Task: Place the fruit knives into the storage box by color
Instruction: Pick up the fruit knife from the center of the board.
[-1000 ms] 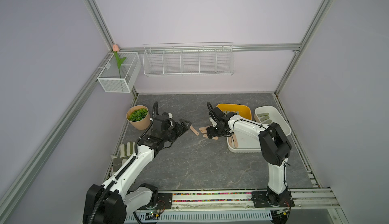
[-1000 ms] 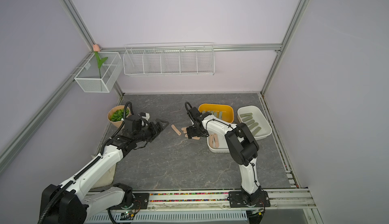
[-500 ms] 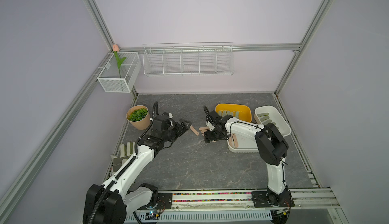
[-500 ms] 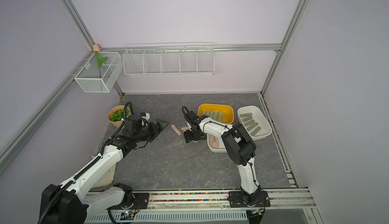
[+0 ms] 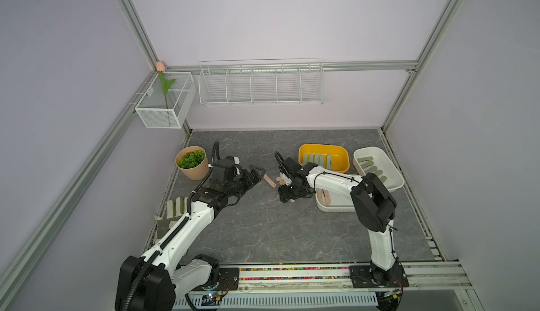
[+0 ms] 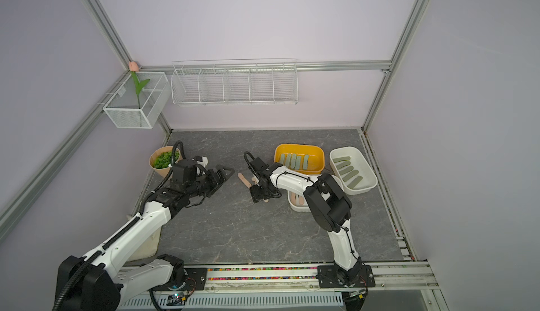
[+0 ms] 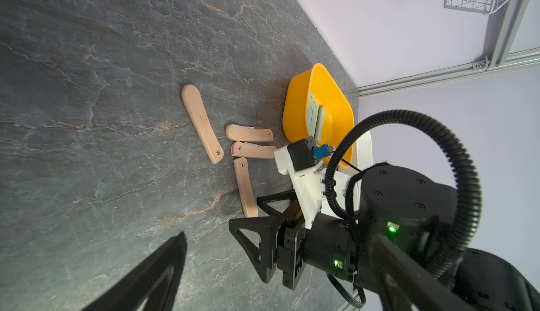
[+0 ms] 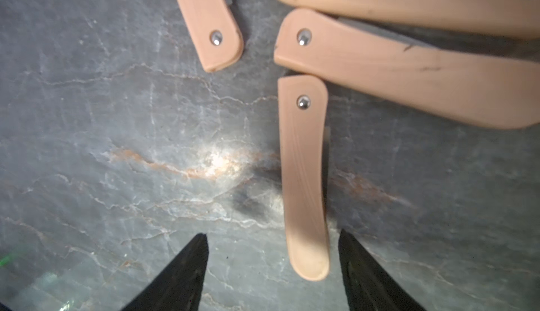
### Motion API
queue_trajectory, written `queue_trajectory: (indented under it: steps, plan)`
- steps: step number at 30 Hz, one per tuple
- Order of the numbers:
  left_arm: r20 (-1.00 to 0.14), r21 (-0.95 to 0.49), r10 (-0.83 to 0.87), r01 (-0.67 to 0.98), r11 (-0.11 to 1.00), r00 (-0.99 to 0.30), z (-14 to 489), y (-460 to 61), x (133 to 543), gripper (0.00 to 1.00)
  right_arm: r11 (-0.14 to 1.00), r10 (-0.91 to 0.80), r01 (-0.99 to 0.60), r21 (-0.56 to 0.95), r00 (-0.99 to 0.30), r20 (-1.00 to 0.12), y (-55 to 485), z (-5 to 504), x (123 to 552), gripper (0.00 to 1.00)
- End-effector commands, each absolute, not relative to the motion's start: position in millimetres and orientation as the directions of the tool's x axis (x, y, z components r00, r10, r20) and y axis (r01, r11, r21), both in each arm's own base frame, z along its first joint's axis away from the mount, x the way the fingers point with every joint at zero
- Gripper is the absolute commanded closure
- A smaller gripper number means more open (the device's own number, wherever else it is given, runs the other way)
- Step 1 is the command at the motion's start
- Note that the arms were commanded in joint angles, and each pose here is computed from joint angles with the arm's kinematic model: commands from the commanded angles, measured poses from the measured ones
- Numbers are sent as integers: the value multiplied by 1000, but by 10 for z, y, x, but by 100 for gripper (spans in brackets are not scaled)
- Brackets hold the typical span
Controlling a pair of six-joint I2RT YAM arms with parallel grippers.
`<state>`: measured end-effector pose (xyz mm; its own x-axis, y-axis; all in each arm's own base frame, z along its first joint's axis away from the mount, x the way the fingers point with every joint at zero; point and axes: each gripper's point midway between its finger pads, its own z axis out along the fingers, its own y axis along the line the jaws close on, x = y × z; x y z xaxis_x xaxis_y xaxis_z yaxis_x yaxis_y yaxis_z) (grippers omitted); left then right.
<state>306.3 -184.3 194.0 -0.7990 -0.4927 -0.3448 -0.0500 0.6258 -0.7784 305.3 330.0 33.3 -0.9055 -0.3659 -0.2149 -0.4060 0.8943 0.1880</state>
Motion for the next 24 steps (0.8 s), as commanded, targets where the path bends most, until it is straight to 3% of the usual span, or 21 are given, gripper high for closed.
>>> queue_trajectory:
  steps: [1,11,24]
  plan:
    - [-348,-789,-502,-42,613,-792,1986,-1838,3076,1,914,-369,-392,105,-910,-190,3200,230,3102,28]
    - [-352,-791,-506,-39,611,-788,2021,-1830,3065,1,903,-428,-427,-40,-888,-168,3072,89,3077,43]
    - [-345,-796,-516,-47,604,-784,2022,-1830,3072,1,889,-458,-455,-57,-875,-153,3101,-8,2959,67]
